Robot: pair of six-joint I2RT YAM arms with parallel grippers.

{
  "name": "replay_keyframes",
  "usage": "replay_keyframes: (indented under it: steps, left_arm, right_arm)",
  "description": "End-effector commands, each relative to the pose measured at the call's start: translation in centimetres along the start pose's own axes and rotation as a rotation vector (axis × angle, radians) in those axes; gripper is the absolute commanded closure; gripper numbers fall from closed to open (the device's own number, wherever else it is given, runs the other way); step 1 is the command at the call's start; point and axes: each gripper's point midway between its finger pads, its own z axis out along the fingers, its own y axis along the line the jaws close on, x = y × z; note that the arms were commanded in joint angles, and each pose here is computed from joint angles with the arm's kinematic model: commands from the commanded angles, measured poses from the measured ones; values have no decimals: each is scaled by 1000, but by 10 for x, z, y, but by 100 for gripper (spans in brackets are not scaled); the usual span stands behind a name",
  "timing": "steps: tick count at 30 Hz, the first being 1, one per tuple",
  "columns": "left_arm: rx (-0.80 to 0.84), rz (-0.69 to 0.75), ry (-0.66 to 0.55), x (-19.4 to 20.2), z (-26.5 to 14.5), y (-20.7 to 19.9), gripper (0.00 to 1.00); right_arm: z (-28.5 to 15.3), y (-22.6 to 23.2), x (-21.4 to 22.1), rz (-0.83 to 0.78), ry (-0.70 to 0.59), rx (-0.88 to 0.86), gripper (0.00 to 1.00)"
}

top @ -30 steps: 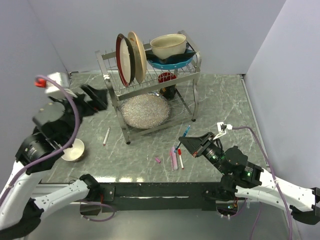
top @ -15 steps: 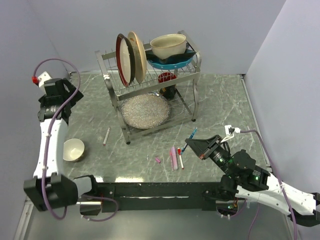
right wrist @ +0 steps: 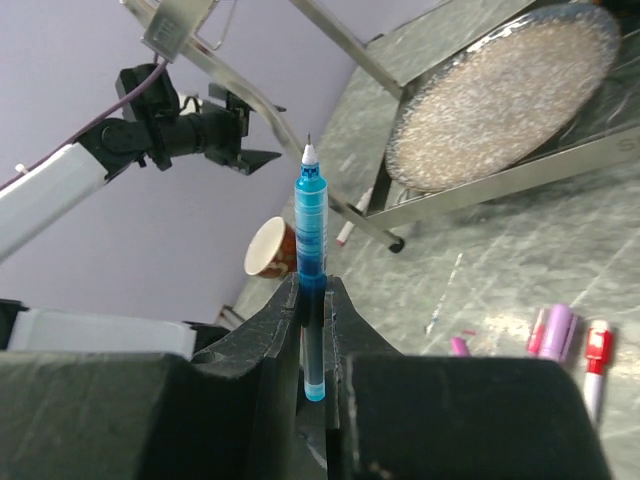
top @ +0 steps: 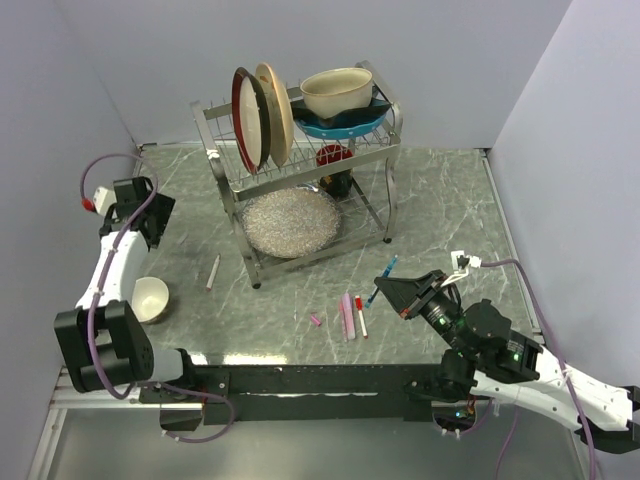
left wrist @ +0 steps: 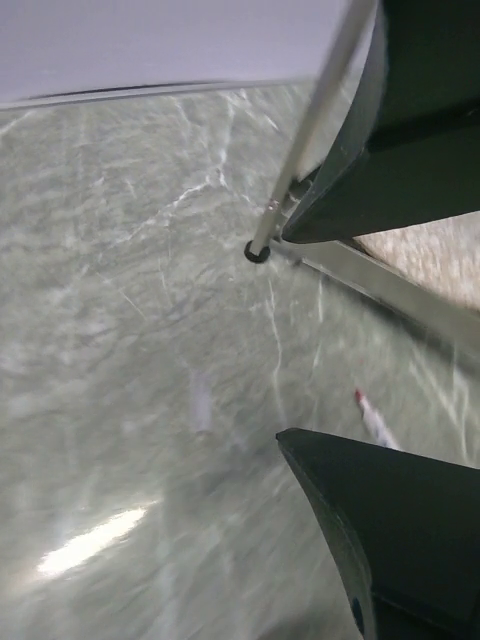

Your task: Insert the pens into the pen caps

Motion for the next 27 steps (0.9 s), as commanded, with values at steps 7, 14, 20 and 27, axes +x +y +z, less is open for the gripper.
replay_keyframes:
  steps: [7, 14, 20, 27]
  left_arm:
    - [-178, -446, 73, 20, 47, -2, 25]
    - [-327, -463, 66, 26, 76, 9, 30]
    - [-444, -479, 92, 37, 93, 19, 32]
    - [-514, -489, 94, 52, 97, 29, 32]
  right_arm:
    - [-1, -1, -22, -55, -61, 50, 100]
    - [12, -2, -15, -99, -38, 82, 100]
    - [19, -2, -9, -107, -22, 96, 100]
    - [25, -2, -7, -130, -17, 111, 100]
